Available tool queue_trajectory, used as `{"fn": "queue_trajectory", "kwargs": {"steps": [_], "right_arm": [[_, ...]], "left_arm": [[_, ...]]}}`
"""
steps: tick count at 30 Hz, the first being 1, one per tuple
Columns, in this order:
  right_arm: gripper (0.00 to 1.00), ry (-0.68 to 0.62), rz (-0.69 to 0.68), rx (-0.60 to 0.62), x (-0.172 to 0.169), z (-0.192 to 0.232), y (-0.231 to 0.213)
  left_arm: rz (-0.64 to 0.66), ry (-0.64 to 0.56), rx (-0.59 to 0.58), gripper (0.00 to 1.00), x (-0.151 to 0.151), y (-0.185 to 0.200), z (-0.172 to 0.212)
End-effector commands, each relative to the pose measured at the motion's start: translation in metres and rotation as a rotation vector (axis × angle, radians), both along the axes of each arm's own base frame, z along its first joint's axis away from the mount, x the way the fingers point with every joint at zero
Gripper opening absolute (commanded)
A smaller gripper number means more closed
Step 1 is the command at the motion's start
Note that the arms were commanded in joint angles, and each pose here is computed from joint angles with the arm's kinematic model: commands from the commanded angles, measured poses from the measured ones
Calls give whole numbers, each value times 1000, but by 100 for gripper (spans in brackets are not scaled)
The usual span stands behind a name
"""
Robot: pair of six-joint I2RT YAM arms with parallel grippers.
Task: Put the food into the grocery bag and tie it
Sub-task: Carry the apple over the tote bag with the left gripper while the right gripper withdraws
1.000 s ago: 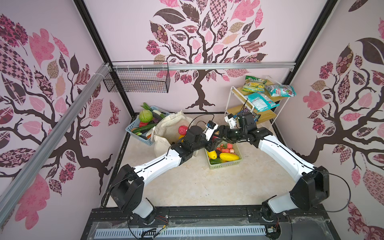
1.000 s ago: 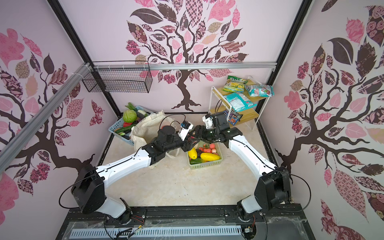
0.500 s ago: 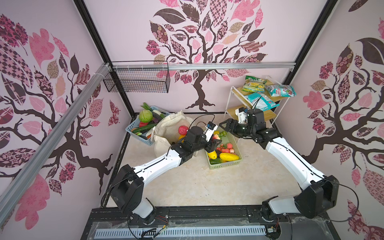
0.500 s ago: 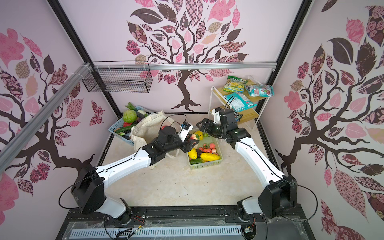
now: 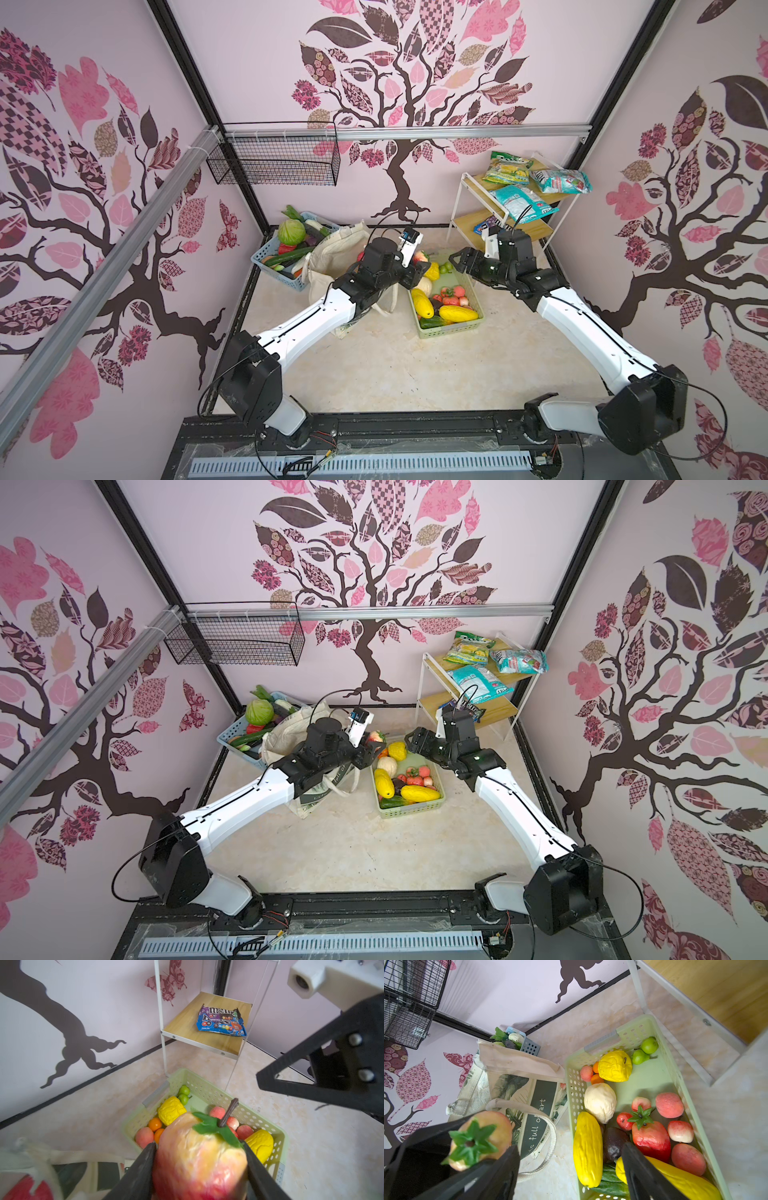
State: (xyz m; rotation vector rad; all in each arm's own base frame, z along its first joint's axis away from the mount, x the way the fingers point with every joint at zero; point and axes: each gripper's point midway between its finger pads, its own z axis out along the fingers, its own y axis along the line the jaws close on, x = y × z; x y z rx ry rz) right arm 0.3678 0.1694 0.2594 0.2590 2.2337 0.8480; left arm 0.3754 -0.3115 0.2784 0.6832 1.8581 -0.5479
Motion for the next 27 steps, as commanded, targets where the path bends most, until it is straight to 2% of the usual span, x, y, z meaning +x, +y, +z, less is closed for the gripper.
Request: {"fn": "queue_trajectory", "kwargs": {"steps": [1, 7, 17, 27], "right_arm": [[80, -38, 13, -10, -4, 8, -2], [80, -11, 48, -12, -3, -5, 3], [80, -5, 79, -6, -1, -9, 9], [80, -3, 94, 0, 3, -11, 13]], "left_arm": [[53, -60, -9, 57, 10, 22, 32], [154, -45, 20, 57, 27, 60, 27], [326, 18, -42, 57, 49, 117, 17], [498, 154, -80, 57, 62, 158, -22]]}}
